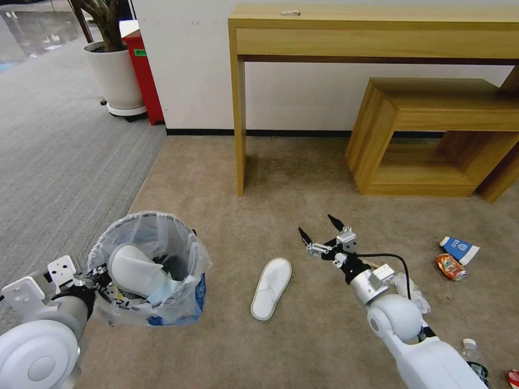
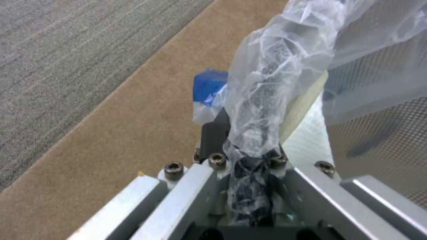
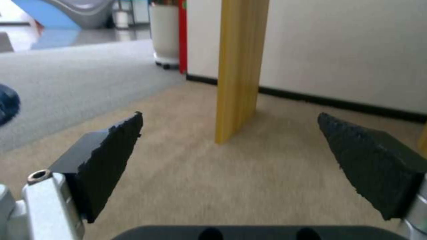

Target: Pick up the trash bin and place the garbage on the floor into it.

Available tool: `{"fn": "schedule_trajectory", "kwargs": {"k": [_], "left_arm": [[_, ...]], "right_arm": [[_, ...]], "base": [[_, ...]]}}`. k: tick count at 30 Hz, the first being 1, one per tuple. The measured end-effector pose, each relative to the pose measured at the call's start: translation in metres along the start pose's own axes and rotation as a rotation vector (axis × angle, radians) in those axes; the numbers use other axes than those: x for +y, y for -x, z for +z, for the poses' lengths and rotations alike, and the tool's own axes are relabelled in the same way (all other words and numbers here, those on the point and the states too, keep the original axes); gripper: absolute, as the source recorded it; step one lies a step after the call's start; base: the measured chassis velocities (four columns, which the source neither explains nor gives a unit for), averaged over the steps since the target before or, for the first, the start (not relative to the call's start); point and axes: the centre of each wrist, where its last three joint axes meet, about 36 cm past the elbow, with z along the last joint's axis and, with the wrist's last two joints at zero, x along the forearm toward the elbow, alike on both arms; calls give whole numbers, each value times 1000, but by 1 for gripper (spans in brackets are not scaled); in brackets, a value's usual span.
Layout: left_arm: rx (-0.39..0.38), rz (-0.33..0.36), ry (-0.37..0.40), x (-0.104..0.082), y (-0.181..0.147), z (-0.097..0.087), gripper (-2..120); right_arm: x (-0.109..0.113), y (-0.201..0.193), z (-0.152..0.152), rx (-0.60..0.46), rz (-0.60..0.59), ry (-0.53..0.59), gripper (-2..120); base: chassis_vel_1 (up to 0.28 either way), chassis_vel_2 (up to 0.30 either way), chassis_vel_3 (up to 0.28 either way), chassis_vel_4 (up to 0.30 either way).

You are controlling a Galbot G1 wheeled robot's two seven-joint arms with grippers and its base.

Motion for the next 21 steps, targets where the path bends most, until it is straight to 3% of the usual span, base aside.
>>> {"fn": "schedule_trajectory", "kwargs": {"k": [21], "left_arm": [[-1, 20, -6, -1, 1, 0, 1]], "right_arm": [[5, -1, 13, 28, 16, 26, 100]], "base": [[0, 0, 0, 0]]}}
